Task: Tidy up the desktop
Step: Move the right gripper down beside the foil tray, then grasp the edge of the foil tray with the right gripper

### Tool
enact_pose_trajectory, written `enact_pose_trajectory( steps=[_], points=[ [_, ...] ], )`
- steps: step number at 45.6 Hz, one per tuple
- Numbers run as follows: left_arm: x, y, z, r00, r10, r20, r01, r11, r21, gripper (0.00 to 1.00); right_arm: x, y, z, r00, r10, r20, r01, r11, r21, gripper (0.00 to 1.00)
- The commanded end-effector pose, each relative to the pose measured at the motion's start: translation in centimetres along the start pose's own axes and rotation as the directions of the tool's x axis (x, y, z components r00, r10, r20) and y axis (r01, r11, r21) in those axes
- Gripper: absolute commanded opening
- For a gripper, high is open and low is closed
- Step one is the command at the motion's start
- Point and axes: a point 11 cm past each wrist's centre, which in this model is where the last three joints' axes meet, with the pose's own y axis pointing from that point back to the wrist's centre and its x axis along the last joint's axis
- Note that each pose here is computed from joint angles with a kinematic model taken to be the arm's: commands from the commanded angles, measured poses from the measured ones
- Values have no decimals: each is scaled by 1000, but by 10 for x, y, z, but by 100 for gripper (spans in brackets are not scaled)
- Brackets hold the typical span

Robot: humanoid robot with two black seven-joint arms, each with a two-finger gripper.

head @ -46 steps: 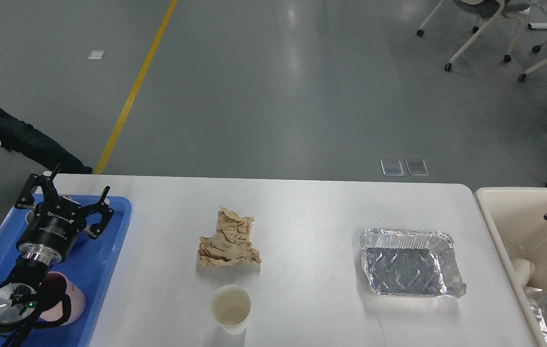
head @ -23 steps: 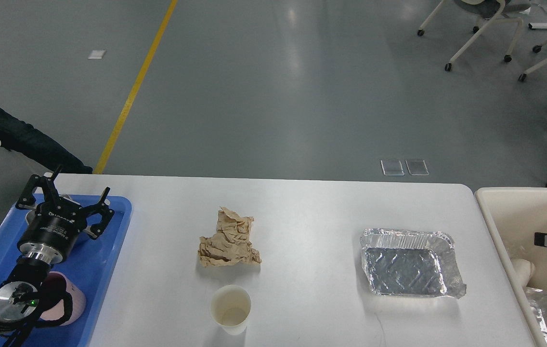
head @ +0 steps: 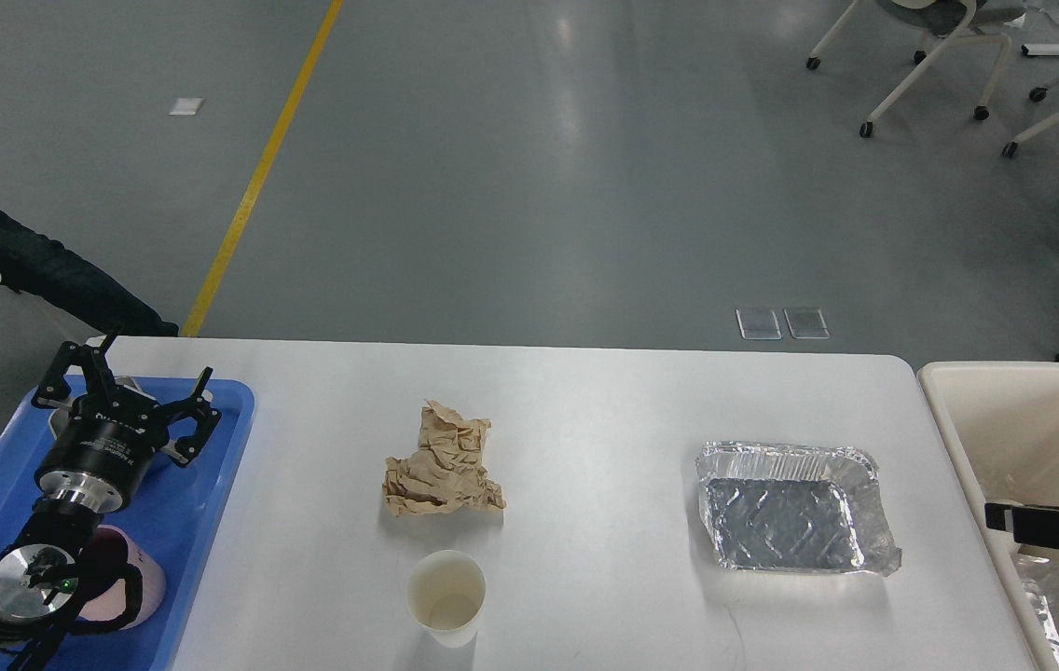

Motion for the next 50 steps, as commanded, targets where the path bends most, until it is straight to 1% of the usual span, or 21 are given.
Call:
enact_pose_trajectory(
  steps=[1,6,12,18,25,27,33,40,50],
  points=[
    [0,0,-1,1000,-1,-2,1,1000,0,97,0,-9,5,997,45,63,-46,999,20,100],
    [0,0,-1,1000,1,-2,-1,1000,2,97,4,-19,14,987,87,132,-93,995,37,100],
    [0,0,-2,1000,2,-3,-2,1000,2,97,-9,-43,17,983,35,179,-46,997,59,100],
    [-7,-5,-9,1000,-14,-3,14,1000,19,97,-3,-78,10,989,22,148,-34,996,78,100],
    [-9,-6,-12,1000,-18,1,17,999,29,97,2,-109,-20,992,19,124,-38,988,152,100],
    [-8,-6,-11,1000,-17,4,17,999,27,97,0,-113,-23,993,13,120,-32,988,153,100],
    [-7,-5,-10,1000,-14,5,14,1000,25,97,-7,-122,0,988,-5,153,-9,996,92,100],
    [-5,-4,-11,1000,-8,4,8,1000,25,97,-11,-139,9,988,-36,151,27,998,59,100],
    [-5,-4,-12,1000,-4,2,4,1000,26,97,-10,-161,31,984,-5,176,9,1000,-19,100]
  ],
)
